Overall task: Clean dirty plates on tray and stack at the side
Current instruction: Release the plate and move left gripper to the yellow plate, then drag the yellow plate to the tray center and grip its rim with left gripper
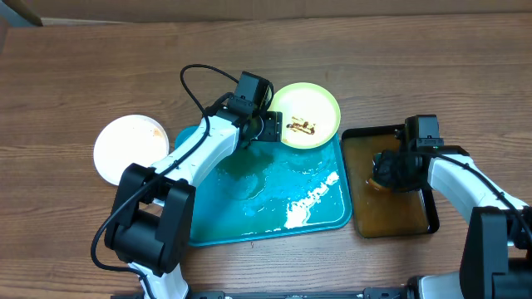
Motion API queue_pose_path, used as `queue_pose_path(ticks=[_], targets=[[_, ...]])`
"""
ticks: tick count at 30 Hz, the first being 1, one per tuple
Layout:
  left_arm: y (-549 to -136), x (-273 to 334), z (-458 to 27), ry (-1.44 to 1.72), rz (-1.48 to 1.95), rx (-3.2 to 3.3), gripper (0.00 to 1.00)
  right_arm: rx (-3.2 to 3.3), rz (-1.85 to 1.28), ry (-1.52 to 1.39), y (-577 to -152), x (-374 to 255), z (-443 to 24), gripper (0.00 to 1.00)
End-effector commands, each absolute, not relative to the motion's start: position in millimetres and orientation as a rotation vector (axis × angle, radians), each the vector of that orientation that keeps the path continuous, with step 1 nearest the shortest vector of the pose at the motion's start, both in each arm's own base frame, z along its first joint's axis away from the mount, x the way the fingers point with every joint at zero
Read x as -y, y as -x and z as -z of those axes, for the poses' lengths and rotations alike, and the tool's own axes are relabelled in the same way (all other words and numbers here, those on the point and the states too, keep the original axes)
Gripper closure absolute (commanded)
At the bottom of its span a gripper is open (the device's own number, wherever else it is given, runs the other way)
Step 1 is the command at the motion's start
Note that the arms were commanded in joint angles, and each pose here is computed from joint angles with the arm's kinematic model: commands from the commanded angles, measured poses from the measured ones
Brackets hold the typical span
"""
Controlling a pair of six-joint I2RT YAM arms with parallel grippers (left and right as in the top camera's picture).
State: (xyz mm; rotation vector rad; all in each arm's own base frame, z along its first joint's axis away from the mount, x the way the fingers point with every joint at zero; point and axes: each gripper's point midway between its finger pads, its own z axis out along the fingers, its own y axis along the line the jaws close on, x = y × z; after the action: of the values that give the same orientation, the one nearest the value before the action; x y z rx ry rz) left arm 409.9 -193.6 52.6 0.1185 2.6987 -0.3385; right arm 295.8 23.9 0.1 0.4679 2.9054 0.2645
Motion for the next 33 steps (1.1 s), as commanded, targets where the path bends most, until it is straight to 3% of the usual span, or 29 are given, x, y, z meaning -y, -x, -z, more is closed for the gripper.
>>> queue_pose_path(ticks=[1, 9, 15, 19, 27, 29, 33], targets=[[-415, 193, -52, -0.067, 0.308, -2.689, 0.28, -2.984, -0.232, -0.474, -275, -24, 14, 0.96], [-416, 202, -52, -0.052, 0.325, -2.675, 0.29, -2.986, -0.232, -0.475, -275, -23, 14, 0.96], [-406, 201, -25, -0.022, 0.297, -2.755, 0.31, -2.993, -0.231, -0.476, -273, -24, 15, 0.96], [-400, 194, -23, -0.008, 0.261, -2.783, 0.43, -2.992, -0.230, -0.477, -273, -23, 15, 0.96], [-368, 174, -29, 0.012, 0.196, -2.910, 0.91, -2.980, -0.232, -0.473, -276, -23, 14, 0.96], [-350, 165, -29, 0.014, 0.151, -2.981, 0.94, -2.980, -0.232, -0.474, -276, -23, 14, 0.96], [-324, 152, -27, 0.023, 0.079, -3.086, 0.91, -2.980, -0.232, -0.474, -276, -23, 14, 0.96]])
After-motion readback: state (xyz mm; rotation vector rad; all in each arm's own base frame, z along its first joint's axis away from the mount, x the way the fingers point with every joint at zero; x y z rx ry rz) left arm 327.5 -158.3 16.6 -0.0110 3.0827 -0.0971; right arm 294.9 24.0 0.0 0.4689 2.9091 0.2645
